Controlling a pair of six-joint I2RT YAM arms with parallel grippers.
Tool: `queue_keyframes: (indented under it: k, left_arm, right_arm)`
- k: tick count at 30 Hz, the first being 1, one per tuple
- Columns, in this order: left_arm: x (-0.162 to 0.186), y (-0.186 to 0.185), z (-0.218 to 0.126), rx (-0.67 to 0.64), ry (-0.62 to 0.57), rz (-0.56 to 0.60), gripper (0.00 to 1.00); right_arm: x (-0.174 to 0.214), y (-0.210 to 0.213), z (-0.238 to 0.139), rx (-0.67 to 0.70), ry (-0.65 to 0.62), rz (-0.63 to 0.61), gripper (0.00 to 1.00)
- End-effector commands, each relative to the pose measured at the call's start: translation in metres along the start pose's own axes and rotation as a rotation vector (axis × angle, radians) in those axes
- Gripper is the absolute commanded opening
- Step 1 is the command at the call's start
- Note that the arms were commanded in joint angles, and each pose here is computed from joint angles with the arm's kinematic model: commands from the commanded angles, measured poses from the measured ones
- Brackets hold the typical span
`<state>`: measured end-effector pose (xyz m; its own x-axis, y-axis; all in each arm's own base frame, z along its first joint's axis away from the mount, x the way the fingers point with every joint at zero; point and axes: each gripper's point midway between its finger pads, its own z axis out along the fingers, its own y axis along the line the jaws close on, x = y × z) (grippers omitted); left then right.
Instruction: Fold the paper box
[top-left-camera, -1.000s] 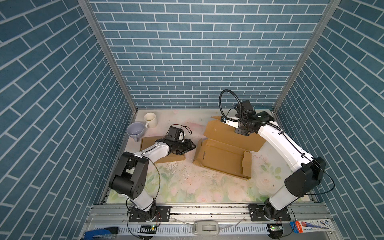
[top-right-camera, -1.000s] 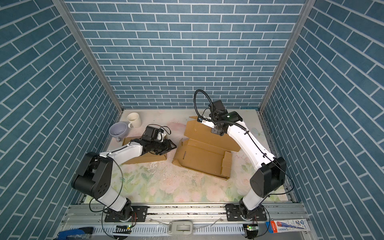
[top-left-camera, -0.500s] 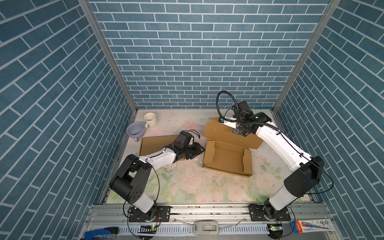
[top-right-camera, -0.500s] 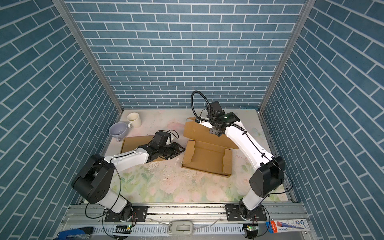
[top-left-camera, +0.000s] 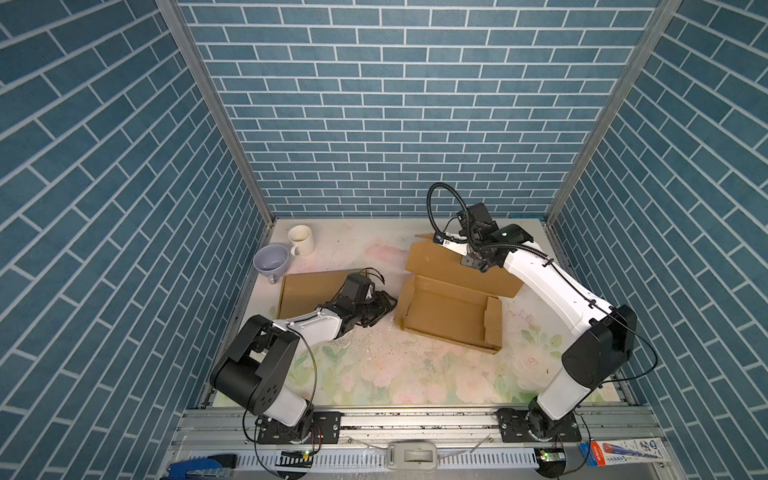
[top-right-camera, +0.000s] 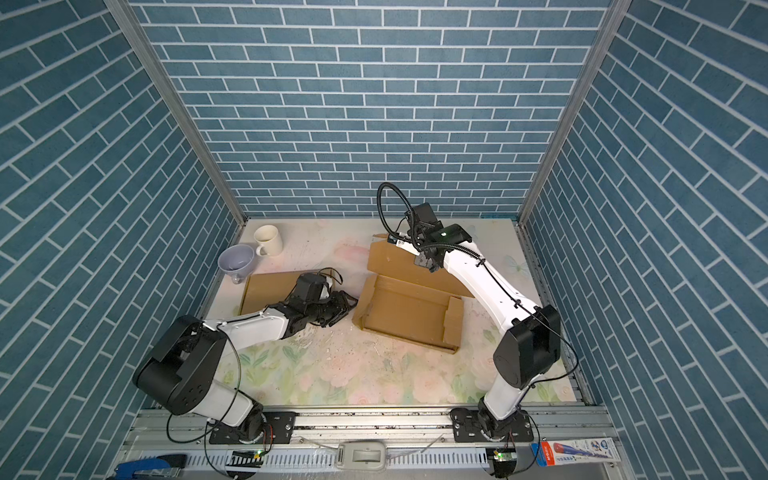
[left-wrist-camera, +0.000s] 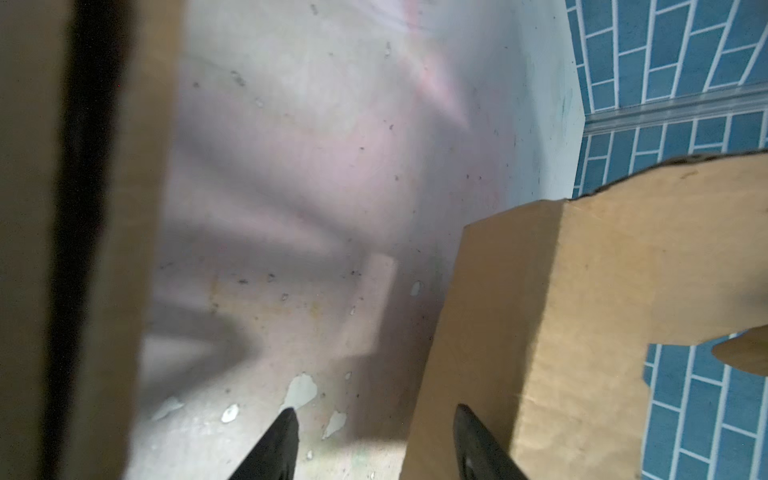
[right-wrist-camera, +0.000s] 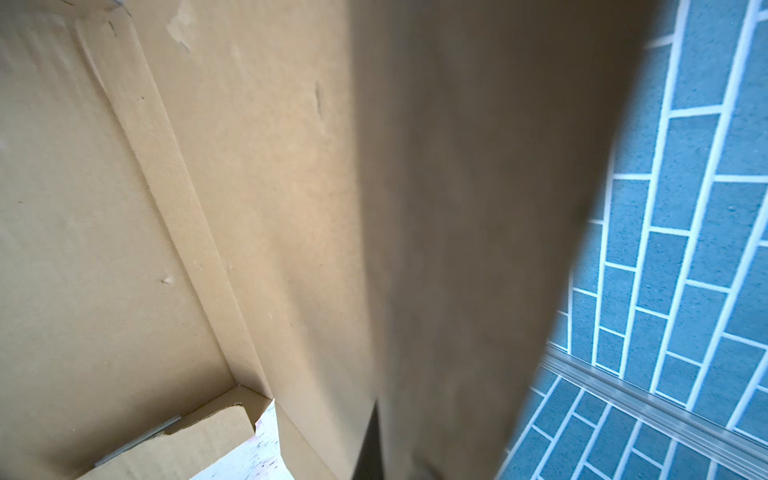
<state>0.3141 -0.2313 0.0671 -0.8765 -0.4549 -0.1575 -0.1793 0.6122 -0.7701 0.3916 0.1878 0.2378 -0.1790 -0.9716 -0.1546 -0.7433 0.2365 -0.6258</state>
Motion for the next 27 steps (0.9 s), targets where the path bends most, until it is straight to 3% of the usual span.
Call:
queue_keyframes:
  k: [1, 7, 17, 27]
  left_arm:
    - [-0.010, -0.032, -0.002, 0.166, -0.009, 0.007, 0.62]
    - [-0.021, -0.036, -0.007, 0.307, -0.056, -0.096, 0.62]
    - [-0.016, -0.056, -0.008, 0.402, -0.038, -0.077, 0.63]
    - [0.005, -0.075, 0.003, 0.421, 0.026, -0.042, 0.53]
  right_arm:
    - [-0.001, 0.009, 0.001, -0.021, -0.009, 0.039, 0.00]
    - [-0.001, 0.010, 0.002, -0.026, -0.008, 0.032, 0.00]
    - [-0.002, 0.010, 0.004, -0.029, 0.001, 0.027, 0.00]
    - [-0.007, 0.010, 0.001, -0.029, -0.011, 0.029, 0.00]
